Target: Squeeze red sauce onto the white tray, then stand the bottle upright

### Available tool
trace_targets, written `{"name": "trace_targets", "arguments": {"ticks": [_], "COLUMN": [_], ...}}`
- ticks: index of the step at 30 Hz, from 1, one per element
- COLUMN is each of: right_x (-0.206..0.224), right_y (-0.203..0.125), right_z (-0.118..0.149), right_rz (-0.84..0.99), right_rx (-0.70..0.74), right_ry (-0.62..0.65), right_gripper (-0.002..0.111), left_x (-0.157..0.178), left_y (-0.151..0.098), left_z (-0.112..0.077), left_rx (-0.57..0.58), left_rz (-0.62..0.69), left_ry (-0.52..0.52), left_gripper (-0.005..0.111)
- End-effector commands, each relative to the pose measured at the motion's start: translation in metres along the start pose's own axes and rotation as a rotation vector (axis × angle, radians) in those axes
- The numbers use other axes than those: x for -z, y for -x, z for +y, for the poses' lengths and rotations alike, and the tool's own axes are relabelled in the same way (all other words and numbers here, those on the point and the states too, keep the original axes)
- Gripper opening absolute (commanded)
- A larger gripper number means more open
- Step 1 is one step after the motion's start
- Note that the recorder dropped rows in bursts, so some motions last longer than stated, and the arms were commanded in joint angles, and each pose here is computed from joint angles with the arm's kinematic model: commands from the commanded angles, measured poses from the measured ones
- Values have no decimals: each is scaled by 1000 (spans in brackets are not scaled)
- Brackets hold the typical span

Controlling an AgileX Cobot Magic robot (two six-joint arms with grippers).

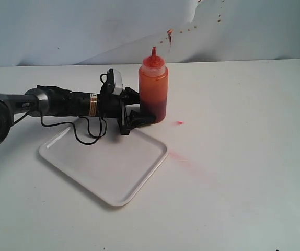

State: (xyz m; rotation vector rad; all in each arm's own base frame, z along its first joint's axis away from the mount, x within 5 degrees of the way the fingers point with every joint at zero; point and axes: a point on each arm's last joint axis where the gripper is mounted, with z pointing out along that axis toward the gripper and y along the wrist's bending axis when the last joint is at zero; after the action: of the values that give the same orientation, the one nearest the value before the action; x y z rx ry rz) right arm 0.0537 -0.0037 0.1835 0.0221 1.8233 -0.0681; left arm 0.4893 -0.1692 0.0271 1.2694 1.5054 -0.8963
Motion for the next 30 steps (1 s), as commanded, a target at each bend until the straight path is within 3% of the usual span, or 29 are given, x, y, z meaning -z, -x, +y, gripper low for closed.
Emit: {"name": "trace_targets", "arguments": {"ticks": [1, 7, 14, 21, 30], "right_x": [0, 0, 0, 0, 0], "right_y": [-1, -1, -1, -1, -1], "right_z": [0, 0, 0, 0, 0], "right_rz": [-3, -3, -3, -3, -3], "right_rx": [-1, -1, -1, -1, -1], "right_ry": [-1, -1, -1, -1, -1], "right_gripper": [0, 0, 0, 0, 0], "left_x": [0, 0, 0, 1, -17], "left_y": [1, 1, 1, 17, 18], "left_z": [0, 0, 0, -3, -7], "left_rx": [-25, -24, -24, 64, 99], "left_rz": [18, 17, 14, -154, -101], "left_ry": [0, 1, -3, -45, -8], "left_gripper": [65, 78, 78, 78, 78]}}
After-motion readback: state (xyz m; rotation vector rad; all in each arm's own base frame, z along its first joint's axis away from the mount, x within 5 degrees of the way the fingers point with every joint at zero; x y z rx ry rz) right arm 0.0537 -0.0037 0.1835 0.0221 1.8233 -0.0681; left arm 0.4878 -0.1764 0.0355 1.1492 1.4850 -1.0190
